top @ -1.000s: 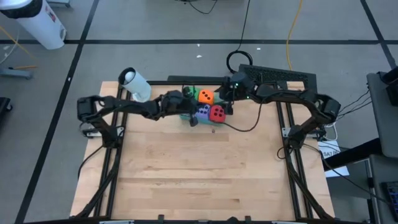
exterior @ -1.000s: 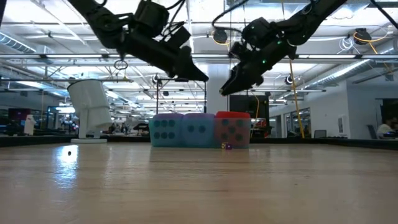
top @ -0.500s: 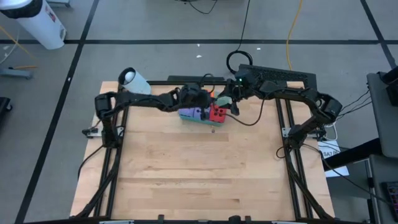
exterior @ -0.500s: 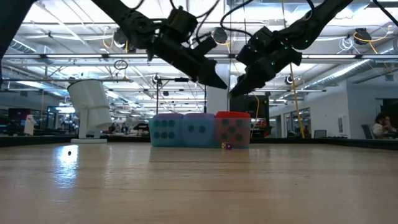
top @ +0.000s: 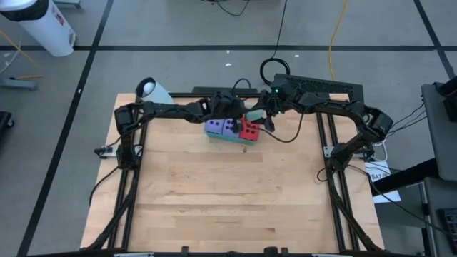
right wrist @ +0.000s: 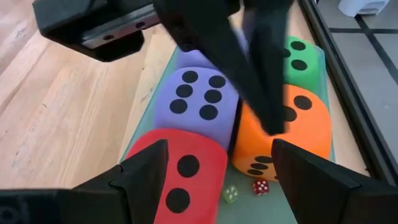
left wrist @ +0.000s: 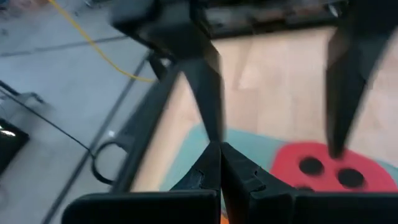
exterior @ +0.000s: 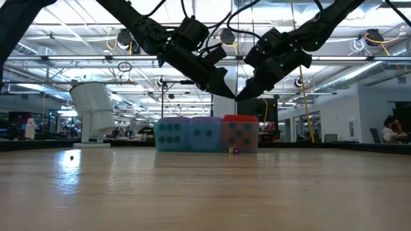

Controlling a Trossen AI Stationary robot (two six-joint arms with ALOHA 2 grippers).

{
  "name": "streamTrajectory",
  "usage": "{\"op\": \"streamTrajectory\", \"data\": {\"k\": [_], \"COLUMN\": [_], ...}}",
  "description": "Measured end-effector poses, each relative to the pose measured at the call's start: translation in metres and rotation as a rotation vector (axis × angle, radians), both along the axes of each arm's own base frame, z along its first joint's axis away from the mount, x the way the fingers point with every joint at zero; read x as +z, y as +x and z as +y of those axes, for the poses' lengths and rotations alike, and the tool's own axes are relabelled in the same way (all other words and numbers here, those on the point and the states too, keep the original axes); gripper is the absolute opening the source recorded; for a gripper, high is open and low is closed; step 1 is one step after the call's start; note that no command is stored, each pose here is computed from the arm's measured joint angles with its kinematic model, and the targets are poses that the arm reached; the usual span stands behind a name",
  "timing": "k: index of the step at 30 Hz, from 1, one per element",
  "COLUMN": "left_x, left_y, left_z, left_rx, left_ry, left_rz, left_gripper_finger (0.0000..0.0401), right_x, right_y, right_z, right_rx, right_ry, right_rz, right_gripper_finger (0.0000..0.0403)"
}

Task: Pick & Place Dice
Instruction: Adjust the blue bin

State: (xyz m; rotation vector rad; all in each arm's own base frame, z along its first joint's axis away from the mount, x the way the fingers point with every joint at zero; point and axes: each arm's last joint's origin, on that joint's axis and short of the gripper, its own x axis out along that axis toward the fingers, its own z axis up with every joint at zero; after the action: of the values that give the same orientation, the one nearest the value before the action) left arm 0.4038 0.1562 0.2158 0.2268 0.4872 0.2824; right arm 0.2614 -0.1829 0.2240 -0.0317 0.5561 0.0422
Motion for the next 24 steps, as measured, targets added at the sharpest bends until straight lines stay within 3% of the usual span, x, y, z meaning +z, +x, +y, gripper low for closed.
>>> {"op": "streamTrajectory", "data": {"k": [4,8,15,19,24], "left_x": [0.001,0.034,0.067,0.038,-0.01], "left_y": [-0.006,-0.024,-0.105,-0.151,-0.186], "left_z": [-0.007,-0.025,-0.064,-0.08,-0.092], "left_rx": [-0.076,-0.109,-0.088,-0.02,0.14], "left_ry": [-0.05,-0.04,-0.043,-0.116,-0.129], "left_rz": [0.069,0.032,-0.126,-0.144,-0.186], "left_gripper_finger": [0.0,0.0,0.0,0.0,0.0], "right_x": [0.002,0.005,0.017,0.026,0.033], "right_y": [0.001,0.003,0.004,0.009,0.018], "right_z": [-0.002,-0.003,0.001,0.015,0.042], "right_rx": [-0.034,-0.054,-0.084,-0.162,-0.281], "right_ry": [-0.005,0.001,0.011,-0.064,-0.169], "right_rz": [-0.016,-0.049,-0.1,-0.085,-0.06], "right_gripper_finger": [0.0274,0.0274,0.0274,0.0254,0.0182]}}
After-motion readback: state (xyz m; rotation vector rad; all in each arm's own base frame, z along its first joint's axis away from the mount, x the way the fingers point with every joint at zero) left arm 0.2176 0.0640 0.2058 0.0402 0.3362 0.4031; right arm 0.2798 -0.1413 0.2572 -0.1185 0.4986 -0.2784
